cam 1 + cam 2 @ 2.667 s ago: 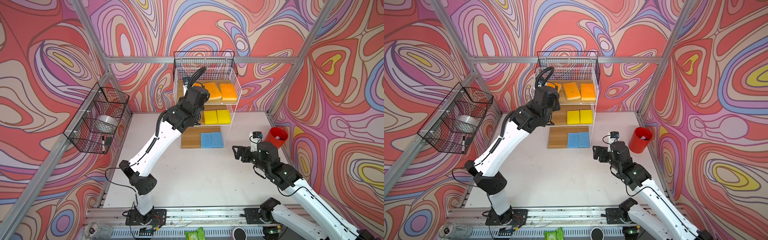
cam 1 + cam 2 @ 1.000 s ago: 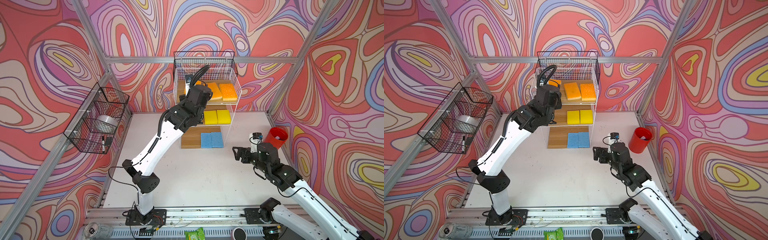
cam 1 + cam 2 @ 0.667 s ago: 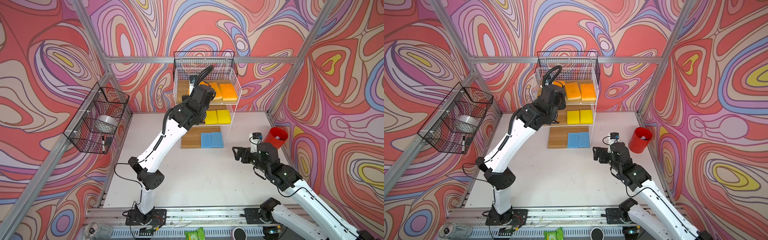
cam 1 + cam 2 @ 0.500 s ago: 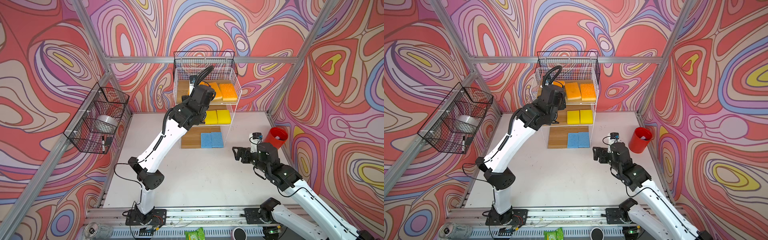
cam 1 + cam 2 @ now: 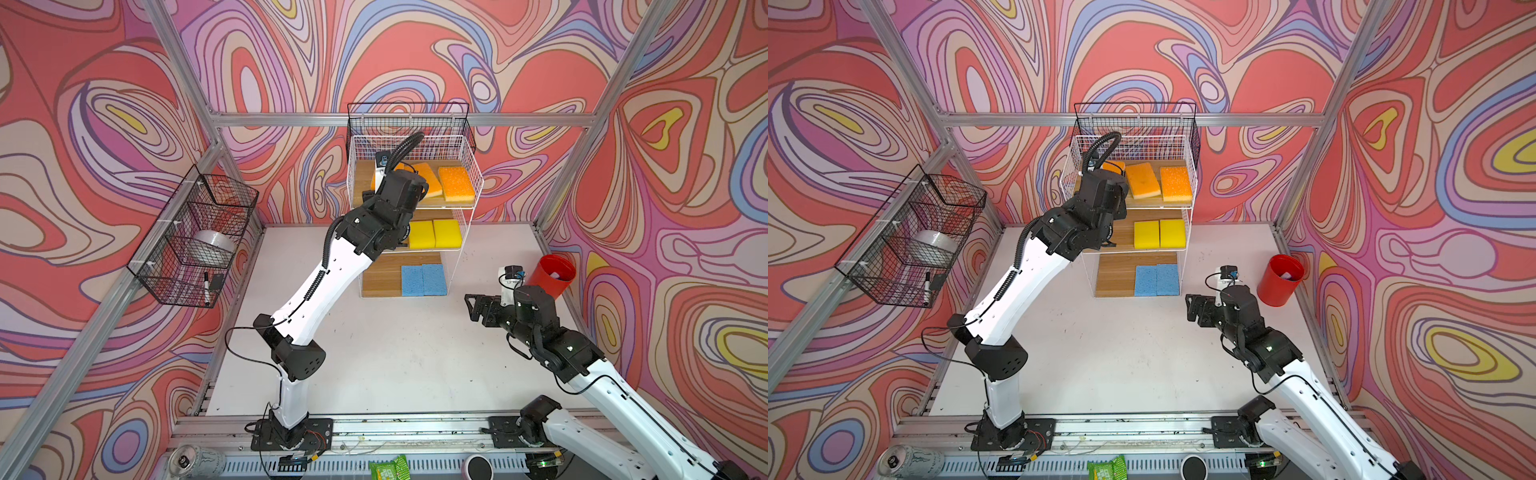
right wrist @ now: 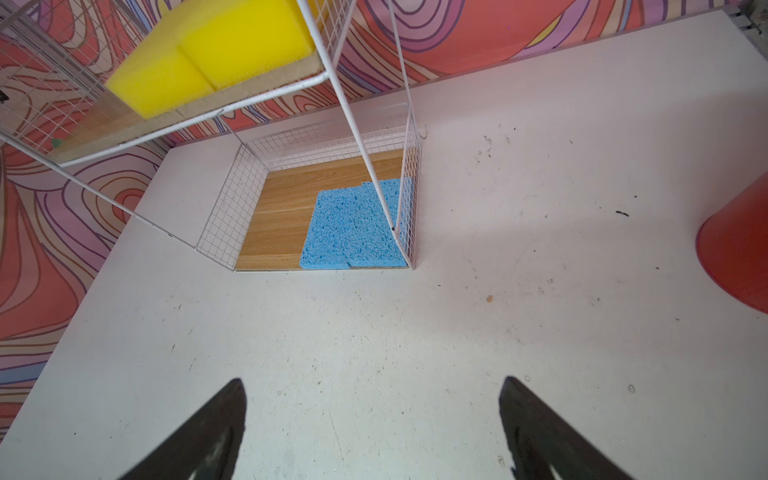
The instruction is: Place and organize the cleaning sponges onto the shelf
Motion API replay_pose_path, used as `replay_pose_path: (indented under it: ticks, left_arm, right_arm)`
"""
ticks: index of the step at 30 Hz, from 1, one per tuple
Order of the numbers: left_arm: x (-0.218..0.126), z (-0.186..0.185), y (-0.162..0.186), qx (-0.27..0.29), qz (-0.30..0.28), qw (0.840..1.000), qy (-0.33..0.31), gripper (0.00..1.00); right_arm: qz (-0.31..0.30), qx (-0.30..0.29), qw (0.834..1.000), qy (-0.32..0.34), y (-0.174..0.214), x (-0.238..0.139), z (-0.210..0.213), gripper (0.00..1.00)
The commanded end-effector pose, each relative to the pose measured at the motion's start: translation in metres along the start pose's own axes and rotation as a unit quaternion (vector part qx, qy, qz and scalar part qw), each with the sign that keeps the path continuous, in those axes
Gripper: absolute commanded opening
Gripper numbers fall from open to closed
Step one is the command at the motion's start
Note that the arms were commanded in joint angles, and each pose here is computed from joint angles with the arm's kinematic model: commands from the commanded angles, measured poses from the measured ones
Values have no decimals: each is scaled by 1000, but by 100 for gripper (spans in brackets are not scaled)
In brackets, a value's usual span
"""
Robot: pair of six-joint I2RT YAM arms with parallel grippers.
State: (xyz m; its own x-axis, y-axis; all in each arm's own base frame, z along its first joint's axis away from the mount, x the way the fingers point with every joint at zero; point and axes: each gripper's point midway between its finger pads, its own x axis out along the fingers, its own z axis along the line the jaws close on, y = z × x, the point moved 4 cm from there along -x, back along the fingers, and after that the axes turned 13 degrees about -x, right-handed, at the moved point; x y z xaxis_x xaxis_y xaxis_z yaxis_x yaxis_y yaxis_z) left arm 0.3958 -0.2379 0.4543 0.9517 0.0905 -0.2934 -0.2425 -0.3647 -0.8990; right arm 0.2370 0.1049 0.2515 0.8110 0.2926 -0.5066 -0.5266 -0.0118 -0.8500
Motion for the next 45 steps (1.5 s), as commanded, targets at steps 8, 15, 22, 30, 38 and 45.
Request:
replay_pose_path:
  ticks: [8, 15, 22, 30, 38, 45]
  left_arm:
    - [-17, 13, -26, -30, -38, 999, -3, 59]
    - [-19, 22, -27, -19, -50, 998, -24, 57]
    - [-16, 25, -21, -4, -46, 998, -34, 56]
    - [-6, 10, -4, 24, -2, 1000, -10, 55]
    - [-8, -2, 8, 45, 21, 999, 6, 56]
    - [-11, -9, 11, 45, 26, 998, 21, 62]
  right_arm:
    - [-8, 2, 1000, 0, -1, 0, -1, 98]
    - [-6, 3, 1000, -1, 0, 1, -1, 98]
    - [-6, 3, 1000, -2, 0, 1, 0, 98]
    - [-5, 3, 1000, -3, 0, 1, 0, 98]
    - [-5, 2, 1000, -4, -1, 2, 0, 98]
    - [-6, 0, 1000, -5, -3, 3, 1, 98]
